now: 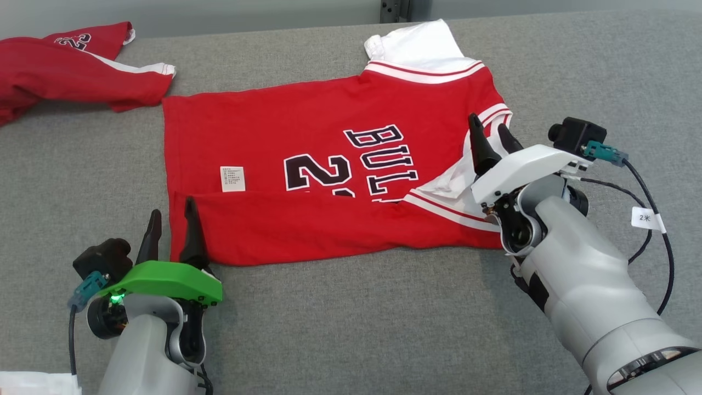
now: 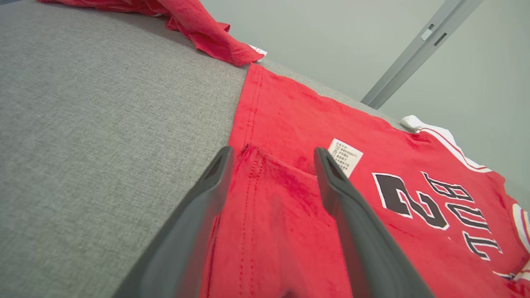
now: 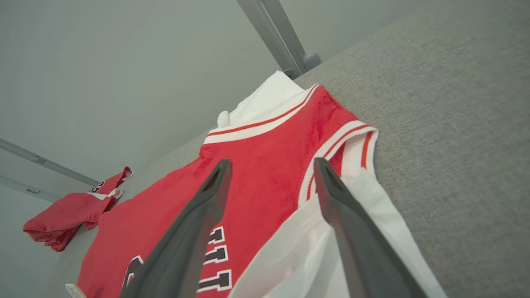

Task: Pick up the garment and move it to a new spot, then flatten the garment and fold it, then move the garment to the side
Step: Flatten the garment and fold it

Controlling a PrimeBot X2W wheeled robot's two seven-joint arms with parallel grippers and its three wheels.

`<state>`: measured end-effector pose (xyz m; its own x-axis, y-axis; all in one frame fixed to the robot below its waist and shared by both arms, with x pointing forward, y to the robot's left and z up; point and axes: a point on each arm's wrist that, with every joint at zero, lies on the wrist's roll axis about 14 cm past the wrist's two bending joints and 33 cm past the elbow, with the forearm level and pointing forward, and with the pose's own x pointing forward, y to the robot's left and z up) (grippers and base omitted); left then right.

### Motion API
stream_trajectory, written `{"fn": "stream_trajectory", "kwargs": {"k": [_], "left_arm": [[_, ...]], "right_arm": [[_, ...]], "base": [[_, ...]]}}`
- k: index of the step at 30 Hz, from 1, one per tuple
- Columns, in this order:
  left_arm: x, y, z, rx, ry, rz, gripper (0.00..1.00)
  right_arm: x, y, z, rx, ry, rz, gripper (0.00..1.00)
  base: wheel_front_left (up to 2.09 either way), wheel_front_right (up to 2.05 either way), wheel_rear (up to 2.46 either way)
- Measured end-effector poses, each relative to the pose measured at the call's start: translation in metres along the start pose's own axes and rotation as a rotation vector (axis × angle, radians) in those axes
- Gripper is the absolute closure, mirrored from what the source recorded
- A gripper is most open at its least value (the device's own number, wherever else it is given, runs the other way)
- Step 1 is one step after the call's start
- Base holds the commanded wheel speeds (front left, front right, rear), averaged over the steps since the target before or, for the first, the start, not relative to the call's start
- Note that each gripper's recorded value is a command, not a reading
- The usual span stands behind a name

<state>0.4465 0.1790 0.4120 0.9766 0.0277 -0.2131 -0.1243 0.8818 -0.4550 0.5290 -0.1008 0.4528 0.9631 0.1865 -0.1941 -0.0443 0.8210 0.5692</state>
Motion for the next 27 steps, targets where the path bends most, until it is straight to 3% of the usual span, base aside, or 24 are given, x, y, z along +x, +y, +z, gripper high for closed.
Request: {"fn": "stream_trajectory", "kwargs": {"k": [7, 15, 26, 27], "left_arm": [[-0.017, 0.007, -0.008, 0.005, 0.019, 0.020, 0.00], [-0.039, 0.032, -0.026, 0.036, 0.134, 0.117, 0.00], [-0.045, 0.024, -0.042, 0.040, 0.252, 0.120, 0.00], [-0.046, 0.023, -0.043, 0.041, 0.262, 0.120, 0.21]], "right_arm": [[-0.007, 0.008, 0.051, -0.156, -0.142, 0.069, 0.00], [-0.052, -0.003, 0.058, -0.261, -0.230, 0.063, 0.00], [-0.108, -0.029, 0.041, -0.261, -0.253, -0.004, 0.00], [-0.111, -0.031, 0.040, -0.263, -0.250, -0.009, 0.00]], "base": [[0.00, 0.00, 0.00], [0.00, 0.00, 0.00], [0.00, 0.00, 0.00], [0.00, 0.00, 0.00]]}}
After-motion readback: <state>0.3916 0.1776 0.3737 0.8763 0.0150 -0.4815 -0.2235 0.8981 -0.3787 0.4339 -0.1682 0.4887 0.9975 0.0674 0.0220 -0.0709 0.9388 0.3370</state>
